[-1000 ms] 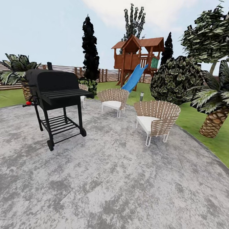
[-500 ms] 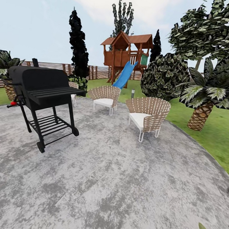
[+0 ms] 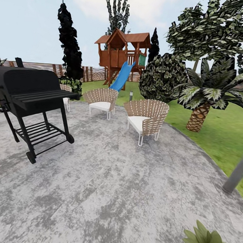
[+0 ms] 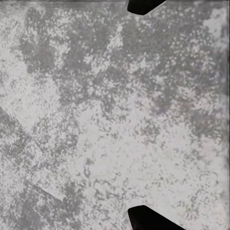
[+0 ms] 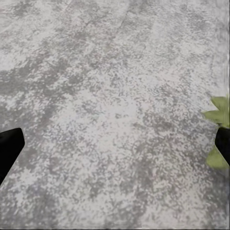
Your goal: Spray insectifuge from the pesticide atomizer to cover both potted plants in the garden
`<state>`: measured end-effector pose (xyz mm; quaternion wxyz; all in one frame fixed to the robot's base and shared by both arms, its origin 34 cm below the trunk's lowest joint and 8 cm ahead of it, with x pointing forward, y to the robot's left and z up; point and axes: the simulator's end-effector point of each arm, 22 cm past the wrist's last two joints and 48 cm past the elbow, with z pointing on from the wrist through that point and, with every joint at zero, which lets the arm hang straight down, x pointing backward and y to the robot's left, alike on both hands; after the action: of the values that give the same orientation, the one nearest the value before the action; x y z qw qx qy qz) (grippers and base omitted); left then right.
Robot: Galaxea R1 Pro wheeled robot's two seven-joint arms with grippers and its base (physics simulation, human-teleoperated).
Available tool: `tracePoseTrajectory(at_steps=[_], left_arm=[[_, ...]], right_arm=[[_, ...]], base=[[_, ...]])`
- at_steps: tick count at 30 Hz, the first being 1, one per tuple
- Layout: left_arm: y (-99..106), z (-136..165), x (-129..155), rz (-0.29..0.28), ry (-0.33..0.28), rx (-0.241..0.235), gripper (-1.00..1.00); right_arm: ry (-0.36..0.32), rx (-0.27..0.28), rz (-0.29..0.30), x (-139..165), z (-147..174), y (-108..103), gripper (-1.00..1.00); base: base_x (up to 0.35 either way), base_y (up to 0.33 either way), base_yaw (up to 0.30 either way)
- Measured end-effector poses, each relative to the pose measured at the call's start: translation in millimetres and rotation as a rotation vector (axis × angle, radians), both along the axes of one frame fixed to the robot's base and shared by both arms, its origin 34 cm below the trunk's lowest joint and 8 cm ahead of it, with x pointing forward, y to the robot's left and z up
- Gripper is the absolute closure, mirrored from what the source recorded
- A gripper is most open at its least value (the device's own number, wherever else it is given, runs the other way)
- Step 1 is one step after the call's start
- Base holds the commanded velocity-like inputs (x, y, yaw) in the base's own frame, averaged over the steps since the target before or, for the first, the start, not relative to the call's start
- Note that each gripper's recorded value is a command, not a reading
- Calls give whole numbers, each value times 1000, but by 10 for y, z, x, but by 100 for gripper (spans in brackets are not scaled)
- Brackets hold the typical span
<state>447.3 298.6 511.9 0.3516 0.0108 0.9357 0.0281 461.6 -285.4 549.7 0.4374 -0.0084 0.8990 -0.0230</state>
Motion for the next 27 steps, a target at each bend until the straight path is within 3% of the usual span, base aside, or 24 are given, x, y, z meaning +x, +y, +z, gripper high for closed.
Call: tracePoseTrajectory(at_steps=[4, 12, 15, 18, 27], left_arm=[[14, -14, -15, 4, 5, 0, -100], [-37, 5, 41, -8, -6, -3, -100], [-113, 170, 337, -8, -72, -13, -100], [-151, 213, 409, -8, -89, -19, -100], [-33, 71, 184, 0, -39, -5, -100]], right_arm=[[5, 0, 0, -15, -16, -1, -100], [36, 1, -3, -120, -105, -5, -100], [41, 1, -3, -139, -122, -5, -100], [45, 1, -3, -151, -134, -5, -100], [57, 1, -2, -185, -170, -3, -100]], base=[[-265, 76, -191], [-11, 4, -191], [0, 0, -191], [0, 0, -191], [0, 0, -191]])
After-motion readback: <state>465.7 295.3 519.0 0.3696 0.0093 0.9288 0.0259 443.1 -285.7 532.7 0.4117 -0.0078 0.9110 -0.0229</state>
